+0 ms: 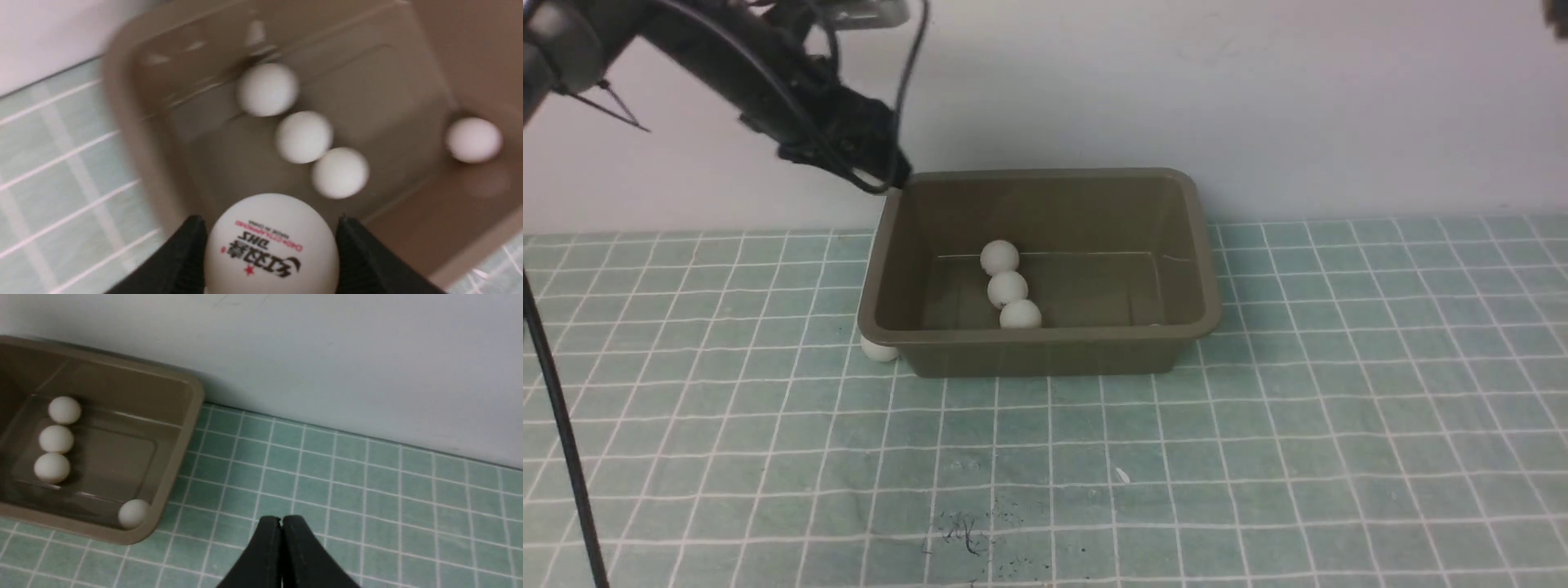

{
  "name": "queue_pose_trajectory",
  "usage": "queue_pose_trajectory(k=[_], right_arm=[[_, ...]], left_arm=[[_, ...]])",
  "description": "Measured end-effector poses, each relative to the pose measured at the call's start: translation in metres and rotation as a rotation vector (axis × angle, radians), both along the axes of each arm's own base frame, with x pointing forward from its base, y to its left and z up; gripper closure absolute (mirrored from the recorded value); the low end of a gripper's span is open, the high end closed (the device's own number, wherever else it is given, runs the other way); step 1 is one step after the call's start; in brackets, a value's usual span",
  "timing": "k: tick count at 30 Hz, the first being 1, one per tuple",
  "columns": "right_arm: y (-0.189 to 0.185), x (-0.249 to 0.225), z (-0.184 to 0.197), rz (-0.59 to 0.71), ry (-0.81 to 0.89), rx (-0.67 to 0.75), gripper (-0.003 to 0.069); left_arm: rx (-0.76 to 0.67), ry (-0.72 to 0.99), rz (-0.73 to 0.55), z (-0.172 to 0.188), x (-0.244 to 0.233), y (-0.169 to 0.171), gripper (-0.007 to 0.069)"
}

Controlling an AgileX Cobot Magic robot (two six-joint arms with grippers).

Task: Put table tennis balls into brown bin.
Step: 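Drop the ball into the bin, then reach for and grasp a ping pong ball on the table beside the basket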

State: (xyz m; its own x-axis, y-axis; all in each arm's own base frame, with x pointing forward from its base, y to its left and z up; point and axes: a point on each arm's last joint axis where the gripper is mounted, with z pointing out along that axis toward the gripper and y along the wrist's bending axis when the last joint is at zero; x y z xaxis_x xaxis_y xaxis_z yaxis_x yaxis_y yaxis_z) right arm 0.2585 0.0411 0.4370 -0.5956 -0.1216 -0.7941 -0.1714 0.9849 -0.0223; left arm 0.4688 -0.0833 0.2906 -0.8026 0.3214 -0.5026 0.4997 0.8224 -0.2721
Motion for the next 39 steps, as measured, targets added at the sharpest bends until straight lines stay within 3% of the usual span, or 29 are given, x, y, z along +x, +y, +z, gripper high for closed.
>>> queue_pose_trajectory(k=[3,5,8,11,13,16,17,18,21,24,31,34,38,39], right_arm=[[0.001,-0.010,-0.015,0.014,0.027,0.021,0.0673],[0.000,-0.018,-0.021,0.015,0.039,0.022,0.0673],[-0.002,-0.027,-0.021,0.015,0.030,0.020,0.0673],[-0.003,-0.033,-0.018,0.013,0.011,0.015,0.0673],[-0.004,-0.036,-0.015,0.012,-0.001,0.012,0.0673],[-0.005,-0.039,-0.013,0.011,-0.013,0.002,0.0673],[-0.006,-0.039,-0.013,0.009,-0.018,-0.004,0.0673],[-0.007,-0.040,-0.012,0.007,-0.020,-0.011,0.0673],[-0.008,-0.040,-0.012,0.002,-0.027,-0.032,0.0673],[-0.009,-0.040,-0.011,0.000,-0.033,-0.036,0.0673],[-0.008,-0.038,-0.011,0.000,-0.050,-0.036,0.0673],[-0.008,-0.038,-0.011,0.000,-0.058,-0.035,0.0673],[-0.008,-0.037,-0.009,0.001,-0.077,-0.032,0.0673],[-0.008,-0.037,-0.009,0.001,-0.079,-0.032,0.0673]], left_arm=[[0.026,0.030,-0.061,-0.019,0.001,-0.024,0.0259],[0.042,0.061,-0.068,-0.032,0.002,-0.034,0.0200],[0.059,0.106,-0.009,-0.039,0.002,-0.040,0.0057],[0.101,0.121,0.067,-0.037,0.003,-0.031,0.0047],[0.147,0.121,0.120,-0.036,0.004,-0.019,0.0116],[0.185,0.121,0.184,-0.036,0.008,0.004,0.0296],[0.192,0.125,0.229,-0.036,0.011,0.025,0.0496],[0.189,0.130,0.260,-0.037,0.013,0.038,0.0552],[0.178,0.151,0.321,-0.043,0.016,0.067,0.0615],[0.170,0.188,0.334,-0.059,0.020,0.072,0.0630],[0.141,0.249,0.216,-0.093,0.024,0.027,0.0582],[0.158,0.239,0.158,-0.093,0.021,0.005,0.0480],[0.198,0.240,0.173,-0.094,0.021,0.002,0.0319],[0.200,0.239,0.173,-0.094,0.021,0.002,0.0309]])
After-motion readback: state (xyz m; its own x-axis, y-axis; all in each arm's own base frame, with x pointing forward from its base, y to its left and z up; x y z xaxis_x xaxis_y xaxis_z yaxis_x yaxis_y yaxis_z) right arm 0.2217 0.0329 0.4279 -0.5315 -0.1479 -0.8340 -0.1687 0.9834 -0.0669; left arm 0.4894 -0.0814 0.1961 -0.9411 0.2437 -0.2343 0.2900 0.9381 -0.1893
